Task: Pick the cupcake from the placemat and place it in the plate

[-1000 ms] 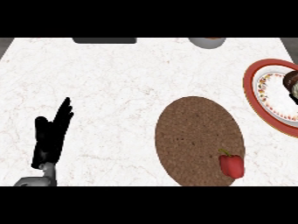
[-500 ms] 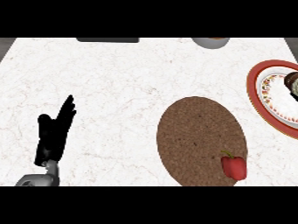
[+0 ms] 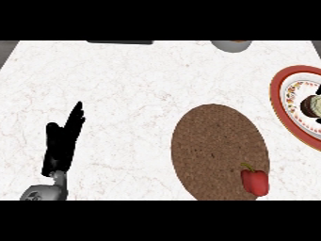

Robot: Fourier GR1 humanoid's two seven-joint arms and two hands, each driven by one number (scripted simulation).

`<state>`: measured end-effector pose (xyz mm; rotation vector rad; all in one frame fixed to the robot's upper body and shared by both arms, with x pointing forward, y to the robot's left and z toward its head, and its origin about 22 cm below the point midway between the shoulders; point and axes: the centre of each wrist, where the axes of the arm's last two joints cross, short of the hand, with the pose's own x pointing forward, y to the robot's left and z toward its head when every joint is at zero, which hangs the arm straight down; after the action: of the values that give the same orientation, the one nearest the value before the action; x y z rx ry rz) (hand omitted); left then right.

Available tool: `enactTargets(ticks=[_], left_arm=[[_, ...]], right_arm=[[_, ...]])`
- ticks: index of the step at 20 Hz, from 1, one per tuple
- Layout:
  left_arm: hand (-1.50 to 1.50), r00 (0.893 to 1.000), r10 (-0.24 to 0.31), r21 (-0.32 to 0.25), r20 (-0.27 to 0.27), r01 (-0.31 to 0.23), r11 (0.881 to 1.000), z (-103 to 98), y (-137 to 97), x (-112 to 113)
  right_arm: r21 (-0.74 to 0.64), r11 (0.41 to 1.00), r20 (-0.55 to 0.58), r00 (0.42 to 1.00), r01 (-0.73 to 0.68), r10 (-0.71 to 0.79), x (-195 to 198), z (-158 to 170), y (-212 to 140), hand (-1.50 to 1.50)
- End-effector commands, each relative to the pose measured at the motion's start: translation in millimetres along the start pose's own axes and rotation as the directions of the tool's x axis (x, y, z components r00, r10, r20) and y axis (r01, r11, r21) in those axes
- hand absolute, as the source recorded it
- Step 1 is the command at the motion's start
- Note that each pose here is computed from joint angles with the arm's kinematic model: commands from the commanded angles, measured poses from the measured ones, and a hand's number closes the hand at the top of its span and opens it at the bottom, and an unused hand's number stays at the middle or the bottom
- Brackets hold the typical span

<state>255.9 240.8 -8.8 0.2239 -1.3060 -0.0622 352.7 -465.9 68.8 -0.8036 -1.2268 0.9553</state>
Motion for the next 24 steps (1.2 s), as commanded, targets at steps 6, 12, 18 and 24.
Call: enactTargets(ticks=[6,12,18,24], left_arm=[[0.00,1.000,0.024,0.020,-0.011,-0.024,1.000,-4,2,3],[0.00,1.000,0.007,0.003,-0.012,-0.007,1.000,5,3,-1],[0.00,1.000,0.021,0.011,-0.012,-0.021,1.000,-5,2,-7],[0.00,1.000,0.017,-0.013,-0.003,-0.017,1.000,5,4,1]], right_arm=[[0.078,0.987,0.193,0.969,0.142,-0.154,-20,11,-1,-1.50],[-0.022,0.803,0.365,0.752,0.596,-0.549,-19,8,-20,-1.50],[0.037,0.687,0.347,0.635,0.726,-0.690,-52,39,-26,-1.50],[0.065,0.668,0.343,0.612,0.742,-0.713,-67,55,-27,-1.50]])
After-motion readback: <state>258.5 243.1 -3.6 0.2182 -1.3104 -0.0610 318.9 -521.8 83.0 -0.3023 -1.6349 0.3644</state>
